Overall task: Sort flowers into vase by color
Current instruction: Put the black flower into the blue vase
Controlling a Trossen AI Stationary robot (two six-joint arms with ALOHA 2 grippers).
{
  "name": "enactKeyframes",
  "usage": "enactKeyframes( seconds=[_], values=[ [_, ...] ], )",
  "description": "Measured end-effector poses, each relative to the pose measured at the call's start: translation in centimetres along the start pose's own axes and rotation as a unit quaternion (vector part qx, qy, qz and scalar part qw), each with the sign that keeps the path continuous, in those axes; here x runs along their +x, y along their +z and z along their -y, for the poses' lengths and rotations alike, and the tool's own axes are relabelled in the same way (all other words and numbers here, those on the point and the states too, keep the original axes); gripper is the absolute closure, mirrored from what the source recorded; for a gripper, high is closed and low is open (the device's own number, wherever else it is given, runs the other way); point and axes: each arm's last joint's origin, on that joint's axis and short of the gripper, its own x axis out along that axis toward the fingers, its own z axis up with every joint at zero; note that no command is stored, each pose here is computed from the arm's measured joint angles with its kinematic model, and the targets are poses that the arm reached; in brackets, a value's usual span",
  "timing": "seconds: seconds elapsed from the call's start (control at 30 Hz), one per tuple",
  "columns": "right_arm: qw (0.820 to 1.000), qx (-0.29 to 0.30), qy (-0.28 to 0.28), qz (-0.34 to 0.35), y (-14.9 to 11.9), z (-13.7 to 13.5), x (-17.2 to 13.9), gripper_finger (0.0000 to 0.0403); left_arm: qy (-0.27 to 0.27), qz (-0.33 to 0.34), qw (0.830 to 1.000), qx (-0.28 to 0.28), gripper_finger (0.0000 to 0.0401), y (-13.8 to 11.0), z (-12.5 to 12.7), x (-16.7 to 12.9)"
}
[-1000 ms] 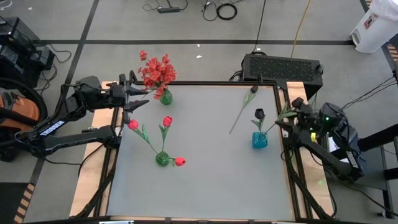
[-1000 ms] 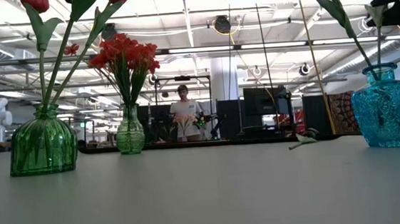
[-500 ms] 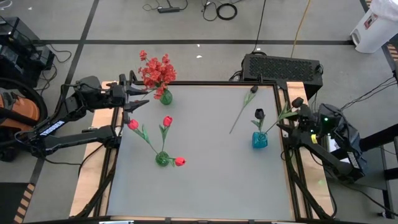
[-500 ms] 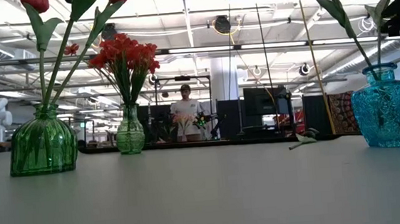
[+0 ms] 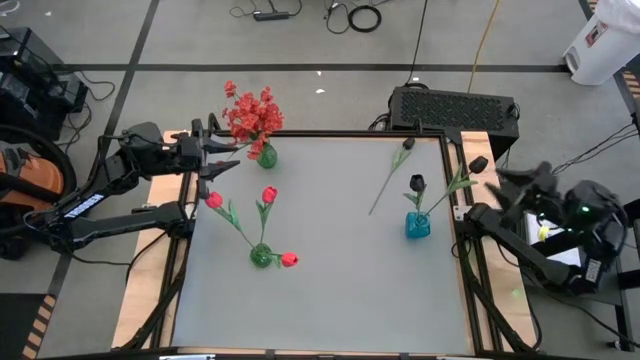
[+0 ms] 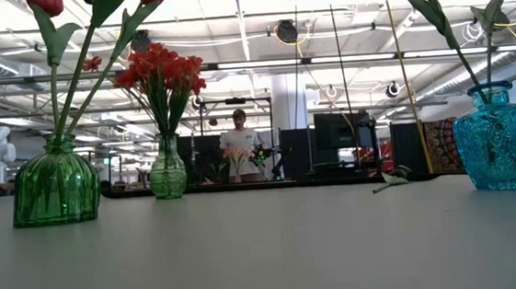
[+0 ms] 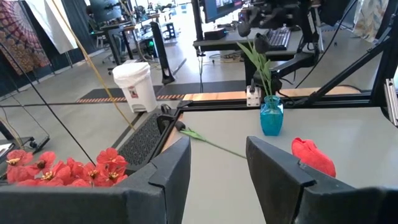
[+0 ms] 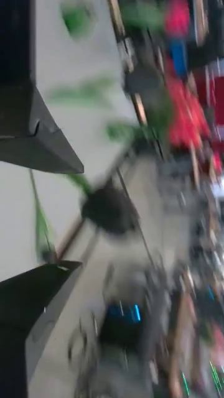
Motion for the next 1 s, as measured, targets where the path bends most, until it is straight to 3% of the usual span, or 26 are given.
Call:
enactKeyframes(
  seconds=[0.1, 0.33, 0.53, 0.7, 1.0],
  values=[
    [0.996, -0.003, -0.079, 0.029, 0.6, 0.4, -0.7, 0.0194, 0.000, 0.000, 1.000, 0.000, 0.0237, 0.0, 0.0, 0.0],
    [0.975, 0.046, -0.183, 0.115, 2.5, 1.1, -0.4, 0.0301, 0.000, 0.000, 1.000, 0.000, 0.0237, 0.0, 0.0, 0.0],
    [0.959, 0.080, -0.267, 0.053, 4.0, 1.7, 3.2, 0.0379, 0.000, 0.000, 1.000, 0.000, 0.0237, 0.0, 0.0, 0.0],
    [0.955, 0.073, -0.287, -0.006, 5.8, 2.0, 7.6, 0.0380, 0.000, 0.000, 1.000, 0.000, 0.0237, 0.0, 0.0, 0.0],
    [0.969, 0.060, -0.236, -0.031, 10.3, 2.0, 13.0, 0.0317, 0.000, 0.000, 1.000, 0.000, 0.0237, 0.0, 0.0, 0.0]
  ],
)
